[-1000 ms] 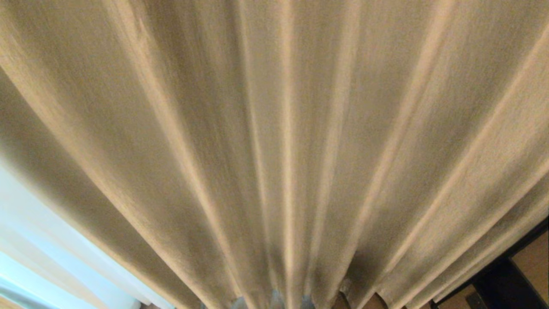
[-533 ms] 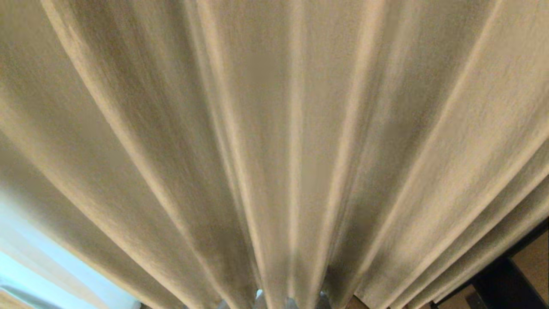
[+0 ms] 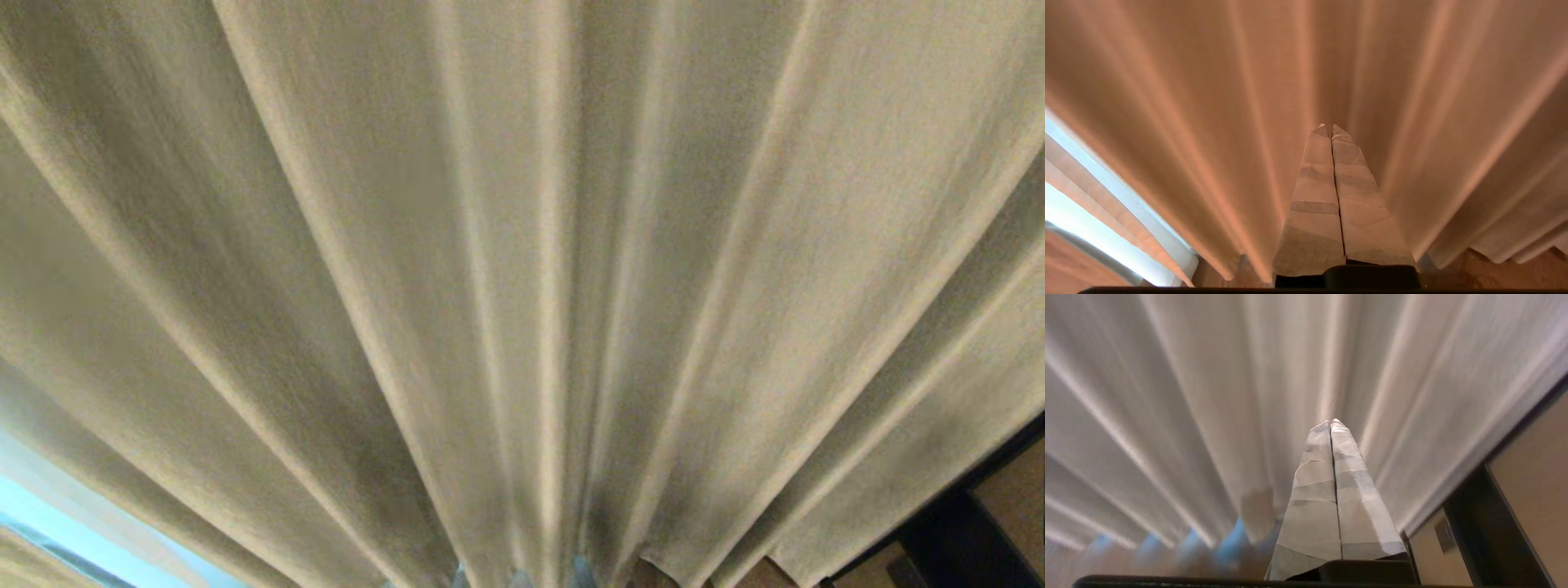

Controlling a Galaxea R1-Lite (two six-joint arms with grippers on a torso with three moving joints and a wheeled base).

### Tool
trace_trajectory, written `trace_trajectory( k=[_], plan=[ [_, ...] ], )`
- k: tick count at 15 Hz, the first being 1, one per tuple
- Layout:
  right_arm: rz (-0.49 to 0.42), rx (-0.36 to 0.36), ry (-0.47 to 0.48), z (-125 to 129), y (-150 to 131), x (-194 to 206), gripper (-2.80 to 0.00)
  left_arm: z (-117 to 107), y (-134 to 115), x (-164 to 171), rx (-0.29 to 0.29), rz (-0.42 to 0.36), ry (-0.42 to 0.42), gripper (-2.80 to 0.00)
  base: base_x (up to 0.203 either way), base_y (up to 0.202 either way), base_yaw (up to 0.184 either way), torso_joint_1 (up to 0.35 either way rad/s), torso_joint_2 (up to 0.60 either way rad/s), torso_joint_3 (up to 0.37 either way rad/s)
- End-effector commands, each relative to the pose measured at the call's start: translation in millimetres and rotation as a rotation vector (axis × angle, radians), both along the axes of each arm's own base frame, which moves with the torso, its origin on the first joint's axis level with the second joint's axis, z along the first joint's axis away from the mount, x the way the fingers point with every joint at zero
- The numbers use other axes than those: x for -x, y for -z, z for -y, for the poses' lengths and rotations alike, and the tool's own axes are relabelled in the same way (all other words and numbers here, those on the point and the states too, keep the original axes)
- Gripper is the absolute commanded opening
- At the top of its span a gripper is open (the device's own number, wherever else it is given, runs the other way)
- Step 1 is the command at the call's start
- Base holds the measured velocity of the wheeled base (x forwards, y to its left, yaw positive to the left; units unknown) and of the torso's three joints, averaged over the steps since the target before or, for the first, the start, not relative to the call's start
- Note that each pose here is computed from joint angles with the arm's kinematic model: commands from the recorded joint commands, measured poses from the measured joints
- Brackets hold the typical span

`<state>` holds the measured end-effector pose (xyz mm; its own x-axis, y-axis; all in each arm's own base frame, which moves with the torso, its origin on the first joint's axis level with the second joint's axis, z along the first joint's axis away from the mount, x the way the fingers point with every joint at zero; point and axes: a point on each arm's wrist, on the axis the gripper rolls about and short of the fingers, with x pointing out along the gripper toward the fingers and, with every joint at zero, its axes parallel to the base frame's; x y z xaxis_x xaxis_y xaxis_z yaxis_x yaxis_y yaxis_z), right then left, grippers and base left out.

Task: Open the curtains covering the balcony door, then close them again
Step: Close the outer curtains on both sides

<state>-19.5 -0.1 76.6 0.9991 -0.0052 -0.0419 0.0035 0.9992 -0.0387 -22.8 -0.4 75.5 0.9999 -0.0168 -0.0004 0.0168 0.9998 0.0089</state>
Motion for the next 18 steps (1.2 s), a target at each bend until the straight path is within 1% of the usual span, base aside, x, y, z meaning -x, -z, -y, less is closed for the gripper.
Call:
trace_trajectory(
  k=[1,3,8,18],
  plan=[
    [0.045,0.0,0.002,0.0,0.8,3.3,-2.8,0.0,0.0,0.0,0.0,0.0,0.0,-2.8,0.0,0.0,0.0,0.0,0.0,0.0],
    [0.043,0.0,0.001,0.0,0.9,3.3,-2.8,0.0,0.0,0.0,0.0,0.0,0.0,-2.8,0.0,0.0,0.0,0.0,0.0,0.0],
    [0.046,-0.064,0.008,0.2,0.8,3.3,-2.8,0.0,0.0,0.0,0.0,0.0,0.0,-2.8,0.0,0.0,0.0,0.0,0.0,0.0],
    [0.046,-0.064,0.008,0.2,0.8,3.3,-2.8,0.0,0.0,0.0,-0.002,0.0,0.0,-2.8,0.0,0.0,0.0,0.0,0.0,0.0]
  ],
)
